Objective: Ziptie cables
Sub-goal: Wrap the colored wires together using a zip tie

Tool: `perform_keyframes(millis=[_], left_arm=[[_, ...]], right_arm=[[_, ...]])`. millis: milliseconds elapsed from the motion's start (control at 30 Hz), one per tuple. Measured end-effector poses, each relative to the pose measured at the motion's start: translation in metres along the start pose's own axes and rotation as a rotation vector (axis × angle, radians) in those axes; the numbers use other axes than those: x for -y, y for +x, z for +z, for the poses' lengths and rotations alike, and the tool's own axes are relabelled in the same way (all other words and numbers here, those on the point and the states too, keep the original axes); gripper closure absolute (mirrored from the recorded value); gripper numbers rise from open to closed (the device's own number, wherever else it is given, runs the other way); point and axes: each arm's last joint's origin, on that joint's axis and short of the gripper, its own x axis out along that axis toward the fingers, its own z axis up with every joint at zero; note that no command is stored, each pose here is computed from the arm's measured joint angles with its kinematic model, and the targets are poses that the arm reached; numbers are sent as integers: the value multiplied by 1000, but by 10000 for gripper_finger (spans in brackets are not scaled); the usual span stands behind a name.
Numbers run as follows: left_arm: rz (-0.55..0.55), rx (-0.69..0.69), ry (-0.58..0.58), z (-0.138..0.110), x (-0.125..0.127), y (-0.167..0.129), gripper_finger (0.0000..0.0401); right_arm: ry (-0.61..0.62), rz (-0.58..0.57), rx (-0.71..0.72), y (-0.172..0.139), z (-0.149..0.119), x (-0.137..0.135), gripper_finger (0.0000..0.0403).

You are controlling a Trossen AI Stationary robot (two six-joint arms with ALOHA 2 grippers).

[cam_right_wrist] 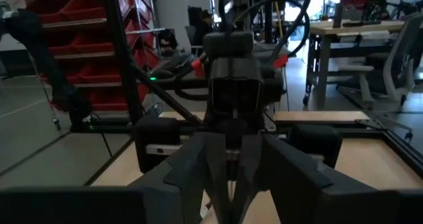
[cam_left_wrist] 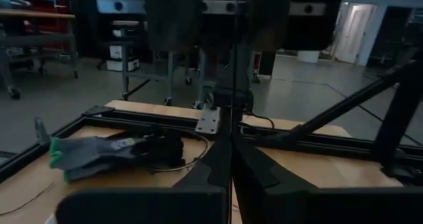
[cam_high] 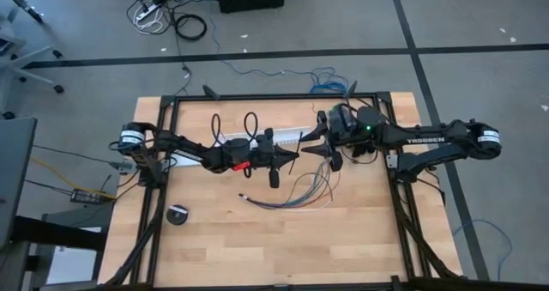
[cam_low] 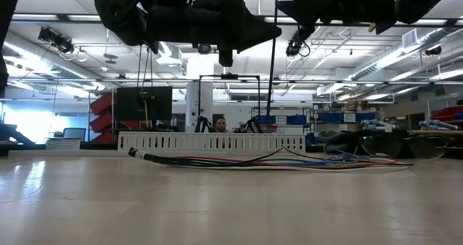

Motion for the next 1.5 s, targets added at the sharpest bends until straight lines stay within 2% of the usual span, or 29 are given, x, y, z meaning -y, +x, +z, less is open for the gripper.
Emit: perform_keyframes(millis=[200, 567, 700, 867, 1100, 1233, 1500], left_arm=[[-22, -9, -5, -2, 0, 9, 401], [-28, -22, -4, -3, 0, 9, 401], [-27, -32, -4, -4, 0, 9, 401], [-27, -35, -4, -5, 0, 9, 401], [-30, -44, -3, -6, 0, 9, 399], [-30, -39, -3, -5, 0, 9, 382], [-4, -23, 16, -4, -2, 9, 318]], right_arm=[[-2, 1, 6, 0, 1, 0, 263], [-1, -20, 4, 0, 0, 0, 284], [-15, -22, -5, 0, -1, 0, 317], [-49, -31, -16, 0, -2, 1, 394], [-38, -38, -41, 0, -4, 1, 401], [-18, -49, -81, 0, -8, 1, 402], [-11, -26, -107, 4, -11, -11, 402]])
